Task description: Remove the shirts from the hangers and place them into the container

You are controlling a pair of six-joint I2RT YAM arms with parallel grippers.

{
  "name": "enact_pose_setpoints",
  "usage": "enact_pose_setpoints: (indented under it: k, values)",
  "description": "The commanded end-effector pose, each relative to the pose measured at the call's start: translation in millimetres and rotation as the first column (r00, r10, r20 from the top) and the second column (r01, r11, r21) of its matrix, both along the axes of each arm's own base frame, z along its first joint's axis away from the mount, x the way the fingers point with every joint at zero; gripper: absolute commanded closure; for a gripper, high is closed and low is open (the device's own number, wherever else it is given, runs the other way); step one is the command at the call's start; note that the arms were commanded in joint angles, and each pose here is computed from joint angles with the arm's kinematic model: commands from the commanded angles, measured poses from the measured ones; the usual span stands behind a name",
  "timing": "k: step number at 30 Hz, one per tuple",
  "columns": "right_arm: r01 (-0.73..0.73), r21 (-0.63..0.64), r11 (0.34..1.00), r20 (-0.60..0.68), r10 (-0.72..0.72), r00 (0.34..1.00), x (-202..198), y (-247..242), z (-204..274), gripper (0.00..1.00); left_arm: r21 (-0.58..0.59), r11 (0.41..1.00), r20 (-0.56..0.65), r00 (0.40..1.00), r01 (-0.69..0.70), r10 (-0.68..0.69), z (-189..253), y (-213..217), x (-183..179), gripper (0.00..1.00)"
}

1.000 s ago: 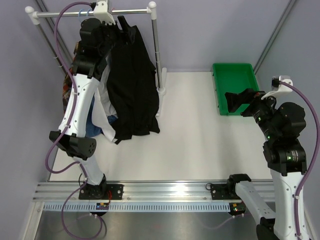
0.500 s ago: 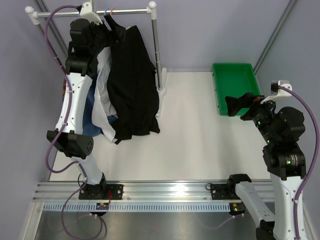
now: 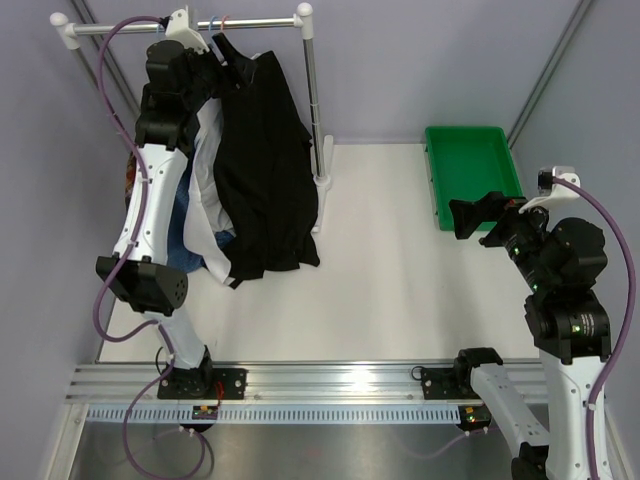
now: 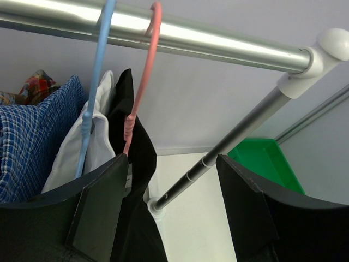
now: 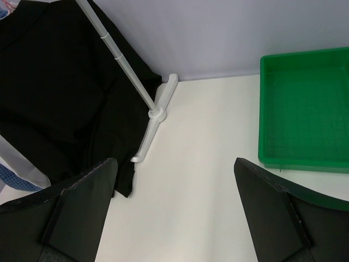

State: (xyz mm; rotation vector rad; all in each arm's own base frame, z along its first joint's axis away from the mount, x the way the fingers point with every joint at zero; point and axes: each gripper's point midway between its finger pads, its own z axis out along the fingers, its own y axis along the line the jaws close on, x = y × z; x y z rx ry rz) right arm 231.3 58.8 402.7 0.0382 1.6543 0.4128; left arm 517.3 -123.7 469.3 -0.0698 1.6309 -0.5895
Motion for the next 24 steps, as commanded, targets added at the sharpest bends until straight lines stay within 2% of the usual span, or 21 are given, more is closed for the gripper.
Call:
enact_pose_setpoints:
  k: [1, 18, 21, 24]
  values:
    - [-0.003, -0.019, 1.000, 0.003, 0.003, 1.000, -2.8, -0.3, -1.8, 0.01, 0.013, 0.999, 0.055, 0.997, -0.046, 0.045, 12.0, 8.1, 5.9, 0.28]
    - [-0.009, -0.027, 1.000, -0.014, 0.008, 1.000, -2.4, 0.3, -7.3, 0.01, 0.069, 0.997, 0.036, 0.999, -0.033, 0.030, -13.7, 4.4, 32.8, 0.31]
    - [-0.006, -0.029, 1.000, -0.015, 0.005, 1.000, -1.8, -0.3, -8.9, 0.01, 0.065, 0.998, 0.059, 0.998, -0.022, 0.018, -7.0, 3.0, 32.0, 0.35]
    - [-0.006, -0.029, 1.000, -0.018, 0.005, 1.000, -0.9, -0.2, -10.1, 0.00, 0.053, 0.999, 0.083, 0.996, -0.015, 0.011, 1.7, 1.6, 30.0, 0.45]
